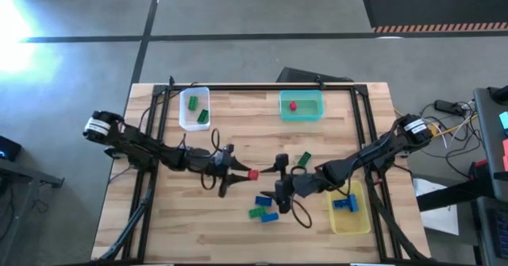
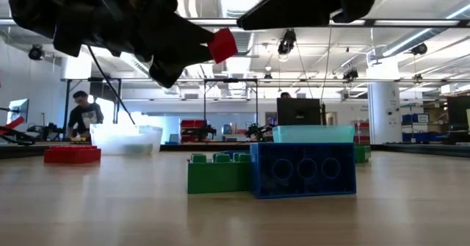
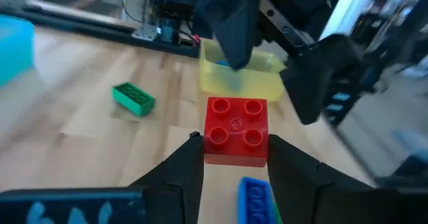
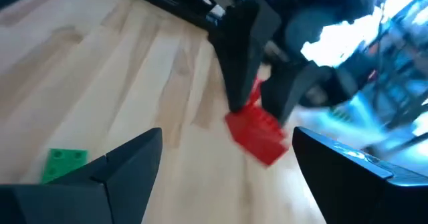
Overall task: Sort & place blocks by color
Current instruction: Put the red game piece into the green bin
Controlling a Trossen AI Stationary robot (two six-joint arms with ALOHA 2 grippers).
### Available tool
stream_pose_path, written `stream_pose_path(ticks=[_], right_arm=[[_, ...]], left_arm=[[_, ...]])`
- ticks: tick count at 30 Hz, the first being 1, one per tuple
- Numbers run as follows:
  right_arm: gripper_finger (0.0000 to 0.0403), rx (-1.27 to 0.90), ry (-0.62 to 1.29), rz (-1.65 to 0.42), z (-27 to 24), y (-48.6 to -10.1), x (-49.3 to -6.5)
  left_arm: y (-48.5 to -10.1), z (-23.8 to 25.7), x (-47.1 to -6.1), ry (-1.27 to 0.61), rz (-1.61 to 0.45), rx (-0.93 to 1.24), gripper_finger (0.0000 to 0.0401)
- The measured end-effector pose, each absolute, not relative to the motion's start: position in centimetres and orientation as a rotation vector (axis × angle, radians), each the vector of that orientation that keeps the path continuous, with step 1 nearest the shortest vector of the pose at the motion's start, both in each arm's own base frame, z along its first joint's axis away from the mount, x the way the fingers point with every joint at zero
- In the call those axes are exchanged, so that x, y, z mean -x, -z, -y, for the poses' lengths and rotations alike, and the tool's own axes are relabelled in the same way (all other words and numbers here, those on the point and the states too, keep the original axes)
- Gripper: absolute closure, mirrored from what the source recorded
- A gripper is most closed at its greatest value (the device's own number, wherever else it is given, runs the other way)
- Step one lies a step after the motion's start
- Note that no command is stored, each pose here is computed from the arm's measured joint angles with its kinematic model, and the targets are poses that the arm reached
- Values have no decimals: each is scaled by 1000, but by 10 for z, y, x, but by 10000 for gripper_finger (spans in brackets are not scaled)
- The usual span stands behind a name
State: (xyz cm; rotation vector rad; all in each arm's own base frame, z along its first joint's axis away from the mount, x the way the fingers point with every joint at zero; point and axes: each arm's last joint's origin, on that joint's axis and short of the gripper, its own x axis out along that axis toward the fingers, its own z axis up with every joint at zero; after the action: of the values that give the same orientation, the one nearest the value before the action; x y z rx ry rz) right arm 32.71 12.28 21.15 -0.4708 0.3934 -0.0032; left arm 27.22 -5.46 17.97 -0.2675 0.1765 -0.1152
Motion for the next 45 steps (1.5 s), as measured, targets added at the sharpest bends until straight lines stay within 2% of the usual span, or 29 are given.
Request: stream_pose_path(ticks=[7,11,21,25,39,42,45], right_arm=[[78,585,-25,-364,-126,-224,-332],[78,589,-134,-337,-129,-227,-334],[86,632,-150,-331,-130,-228,-335],[124,660,-157,-336,-129,-227,-334],[309,721,-154,-346,-127,-226,-335],[336,736,-156,-344,-127,-227,-335],[344,746,-158,-342,-126,-227,-335]], left_arm=[[-182,59,-275,218,-202,391,277],[-184,60,-277,246,-200,402,276],[-197,63,-286,286,-164,431,276],[-198,64,-286,295,-164,432,276],[-198,64,-286,295,-172,436,276],[-197,65,-286,295,-180,434,276],[-197,65,-286,295,-181,428,276]])
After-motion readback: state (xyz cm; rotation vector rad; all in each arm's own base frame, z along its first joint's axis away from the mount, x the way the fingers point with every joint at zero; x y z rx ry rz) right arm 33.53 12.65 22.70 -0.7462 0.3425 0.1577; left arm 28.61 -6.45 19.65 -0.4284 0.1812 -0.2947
